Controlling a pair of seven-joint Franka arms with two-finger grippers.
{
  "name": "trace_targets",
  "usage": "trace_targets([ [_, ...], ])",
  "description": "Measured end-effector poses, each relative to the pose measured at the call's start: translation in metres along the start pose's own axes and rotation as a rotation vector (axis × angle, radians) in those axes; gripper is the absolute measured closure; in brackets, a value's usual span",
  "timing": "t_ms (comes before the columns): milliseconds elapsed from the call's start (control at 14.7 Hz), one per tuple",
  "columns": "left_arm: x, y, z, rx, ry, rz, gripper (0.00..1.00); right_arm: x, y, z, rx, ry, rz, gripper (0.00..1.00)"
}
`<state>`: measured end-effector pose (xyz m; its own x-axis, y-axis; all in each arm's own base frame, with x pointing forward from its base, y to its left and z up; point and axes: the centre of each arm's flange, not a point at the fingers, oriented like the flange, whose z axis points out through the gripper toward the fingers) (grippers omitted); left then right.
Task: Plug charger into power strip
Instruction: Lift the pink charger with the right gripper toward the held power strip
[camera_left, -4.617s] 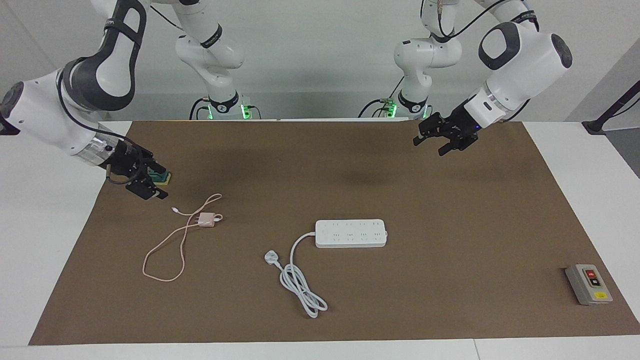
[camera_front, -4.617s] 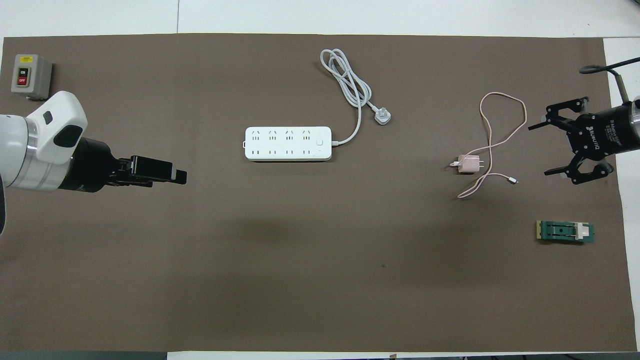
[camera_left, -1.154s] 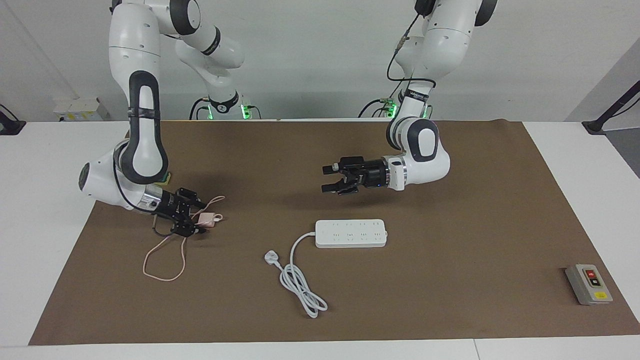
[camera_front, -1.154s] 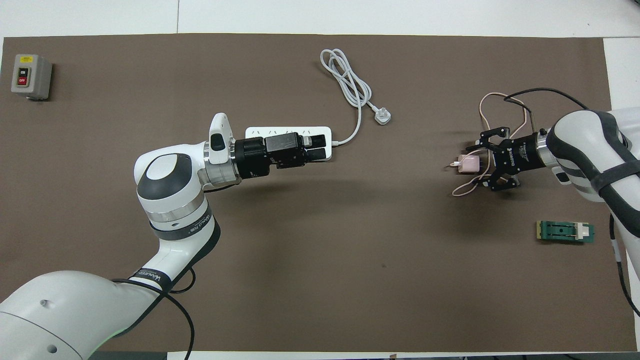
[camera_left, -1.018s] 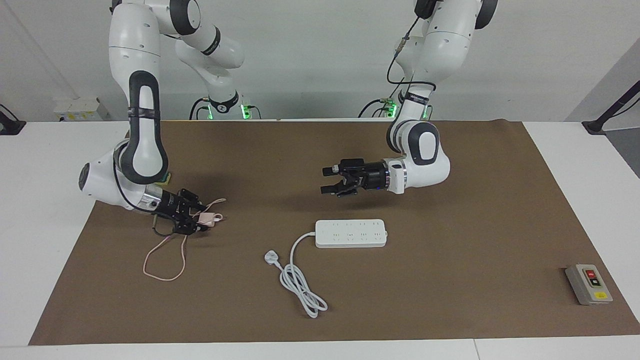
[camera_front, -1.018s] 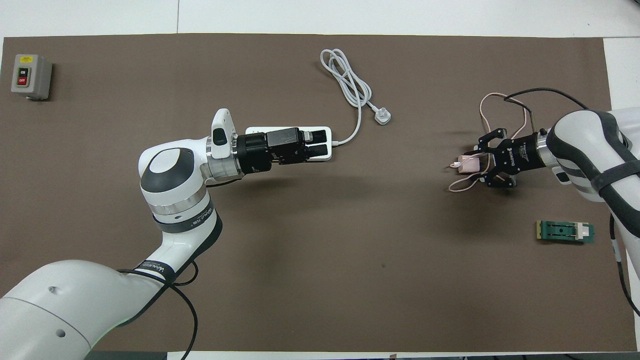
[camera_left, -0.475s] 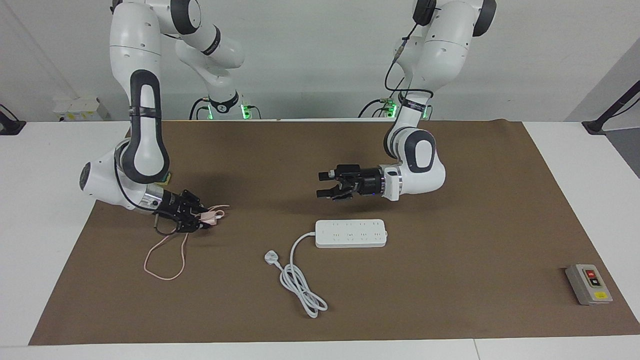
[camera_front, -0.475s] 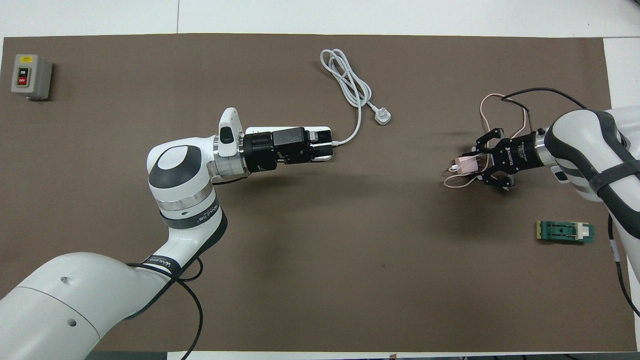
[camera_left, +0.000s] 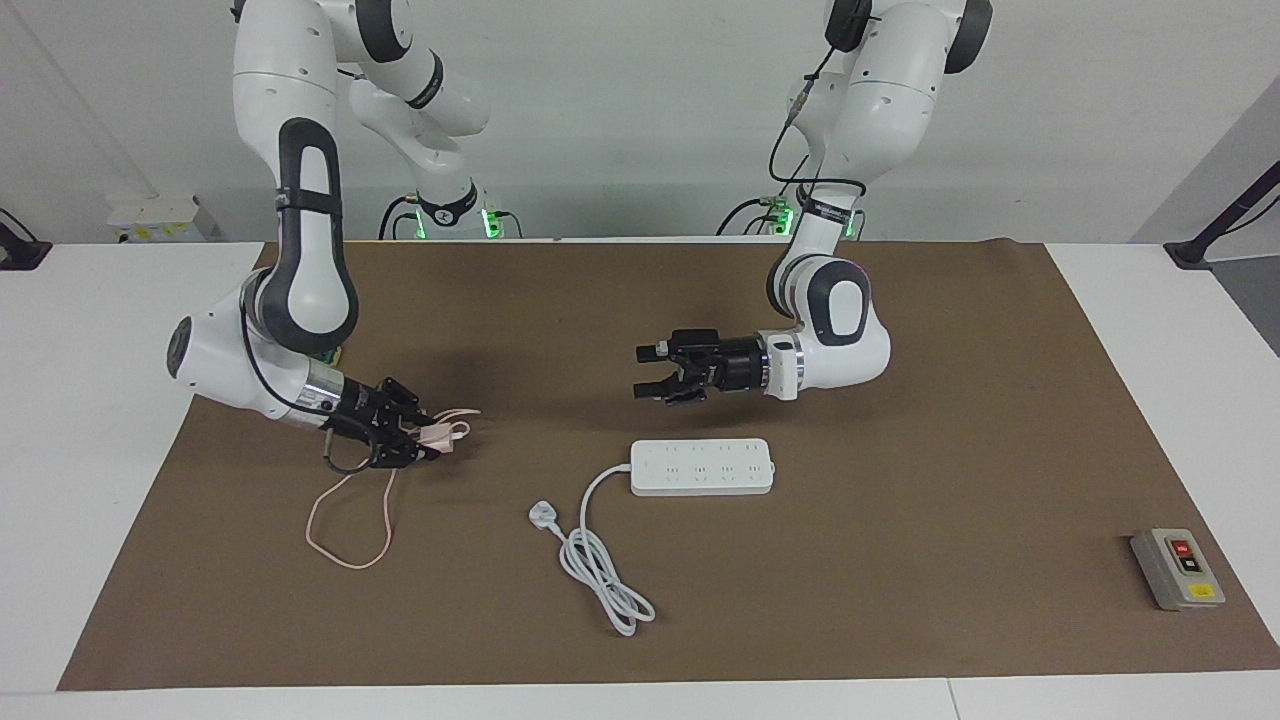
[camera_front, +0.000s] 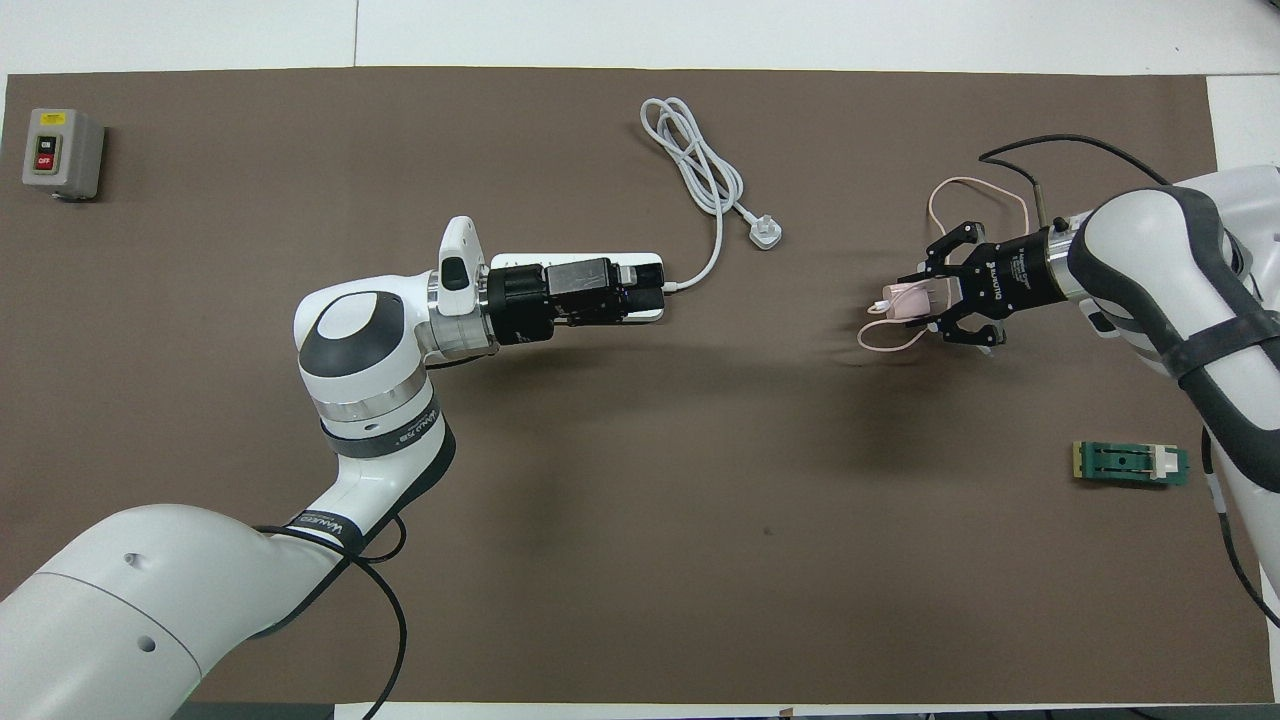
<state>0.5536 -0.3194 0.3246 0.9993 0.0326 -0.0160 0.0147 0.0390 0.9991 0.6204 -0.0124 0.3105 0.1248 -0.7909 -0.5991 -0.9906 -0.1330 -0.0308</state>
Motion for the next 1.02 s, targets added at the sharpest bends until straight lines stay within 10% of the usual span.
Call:
trace_targets([
  [1018,0.001,-0.004,-0.001,0.019,0.013,0.004,0.00,-0.168,-0.019,0.001,-0.009,0.002,0.007,0.50],
])
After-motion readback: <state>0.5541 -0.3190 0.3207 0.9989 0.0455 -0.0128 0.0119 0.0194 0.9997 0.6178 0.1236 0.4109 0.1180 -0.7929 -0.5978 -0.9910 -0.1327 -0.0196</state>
